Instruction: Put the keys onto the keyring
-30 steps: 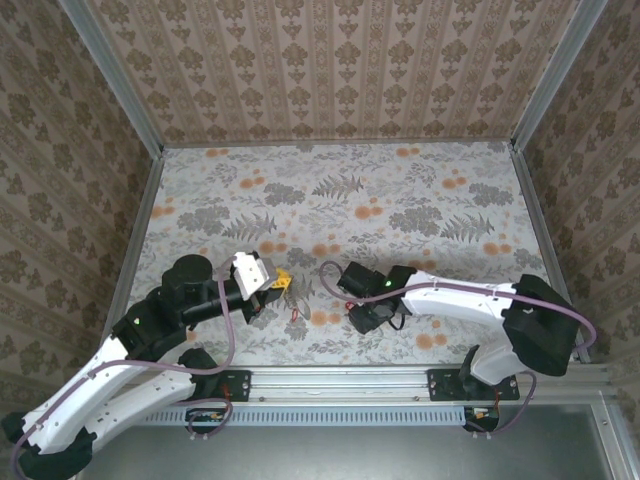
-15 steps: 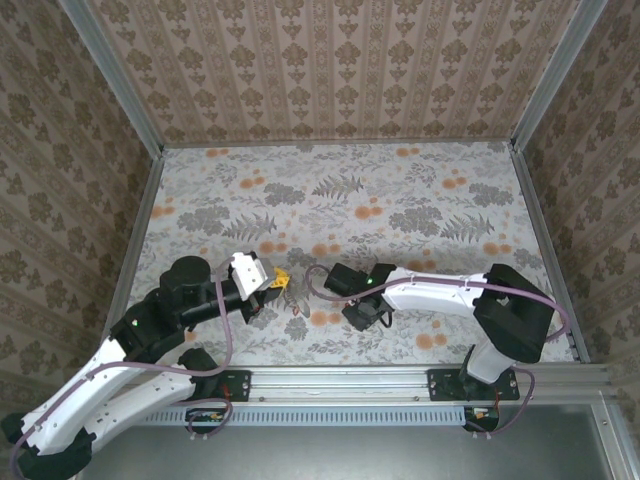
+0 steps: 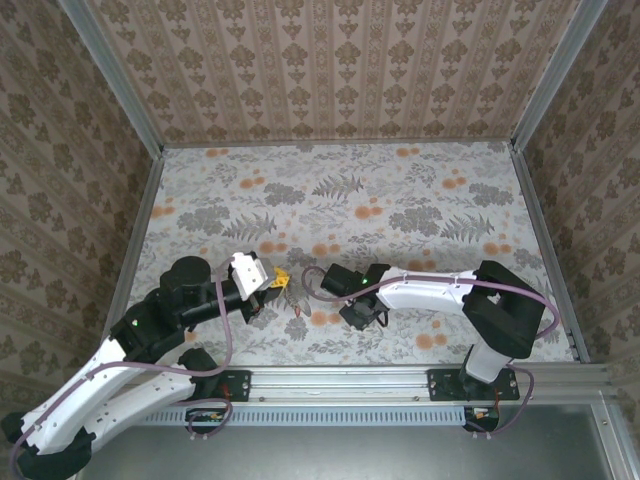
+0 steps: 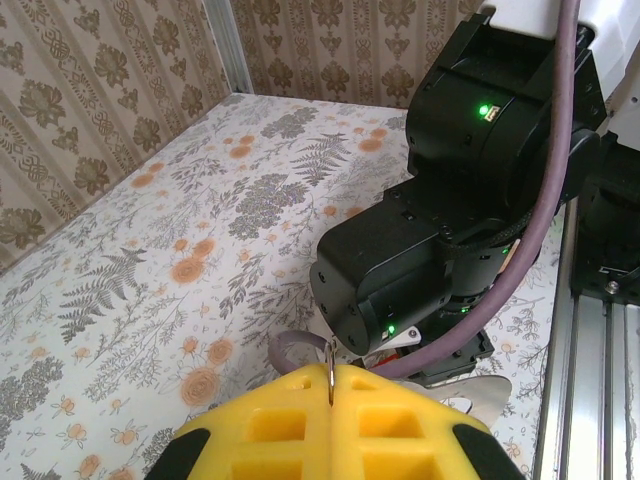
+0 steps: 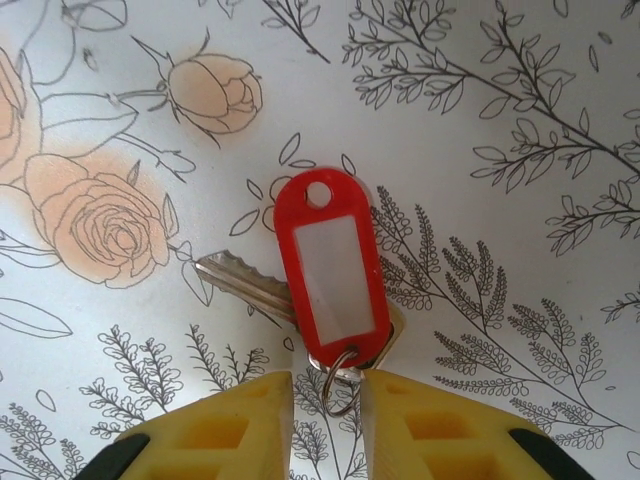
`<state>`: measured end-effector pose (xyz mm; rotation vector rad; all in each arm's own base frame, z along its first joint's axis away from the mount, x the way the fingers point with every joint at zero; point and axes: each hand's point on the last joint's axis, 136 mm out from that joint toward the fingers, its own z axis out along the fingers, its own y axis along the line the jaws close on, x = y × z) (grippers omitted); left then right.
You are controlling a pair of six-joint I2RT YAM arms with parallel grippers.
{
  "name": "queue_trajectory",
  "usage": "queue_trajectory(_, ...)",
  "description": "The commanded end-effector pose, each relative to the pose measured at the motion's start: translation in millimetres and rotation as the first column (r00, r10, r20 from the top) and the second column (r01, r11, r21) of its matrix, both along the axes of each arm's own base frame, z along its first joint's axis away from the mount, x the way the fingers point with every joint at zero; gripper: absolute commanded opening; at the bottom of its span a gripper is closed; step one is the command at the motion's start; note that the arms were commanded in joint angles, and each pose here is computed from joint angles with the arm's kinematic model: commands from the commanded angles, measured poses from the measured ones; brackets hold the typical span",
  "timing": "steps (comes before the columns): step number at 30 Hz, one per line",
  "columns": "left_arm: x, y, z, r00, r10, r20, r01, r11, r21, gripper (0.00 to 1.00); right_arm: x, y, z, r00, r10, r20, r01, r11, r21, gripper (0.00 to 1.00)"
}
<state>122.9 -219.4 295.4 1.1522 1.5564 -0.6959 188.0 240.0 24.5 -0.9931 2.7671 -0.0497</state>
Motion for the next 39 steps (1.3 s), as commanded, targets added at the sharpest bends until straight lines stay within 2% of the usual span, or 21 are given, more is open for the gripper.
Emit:
queue_trajectory(1, -1.1, 0.5, 9.0, 0.999, -0.004, 0.037, 0.005, 1.000, -0.017, 0.00, 5.9, 4.9, -0.5, 1.000, 0.017, 0.023, -0.017, 1.000, -0.013, 0.25)
queue_trajectory(10, -0.8, 1.3, 9.3, 0.999, 0.000, 0.038, 0.001, 1.000, -0.017, 0.00, 5.3, 2.1, -6.7, 1.000, 0.023, 0.018, -0.022, 0.999, -0.033, 0.22)
queue_trajectory(26, 0.0, 2.0, 8.5, 0.999, 0.007, 0.040, -0.006, 1.000, -0.015, 0.00, 10.1, -2.7, 3.7, 0.998, 0.012, 0.065, -0.011, 1.000, -0.019, 0.03)
queue_trajectory(30, 0.2, 1.8, 8.7, 0.999, 0.007, 0.041, -0.006, 1.000, -0.015, 0.00, 10.8, -1.5, 16.5, 0.996, -0.004, 0.094, -0.004, 0.997, 0.080, 0.00)
queue_trajectory(34, 0.4, 1.6, 8.1, 0.999, 0.007, 0.038, -0.007, 1.000, -0.013, 0.00, 7.6, 8.7, 43.7, 0.990, 0.016, 0.137, -0.050, 0.968, 0.245, 0.00)
queue_trajectory(39, -0.9, -0.7, 6.5, 0.999, -0.010, 0.035, 0.010, 1.000, 0.001, 0.00, 0.4, 16.0, 106.9, 0.971, 0.054, 0.233, -0.160, 0.871, 0.464, 0.00)
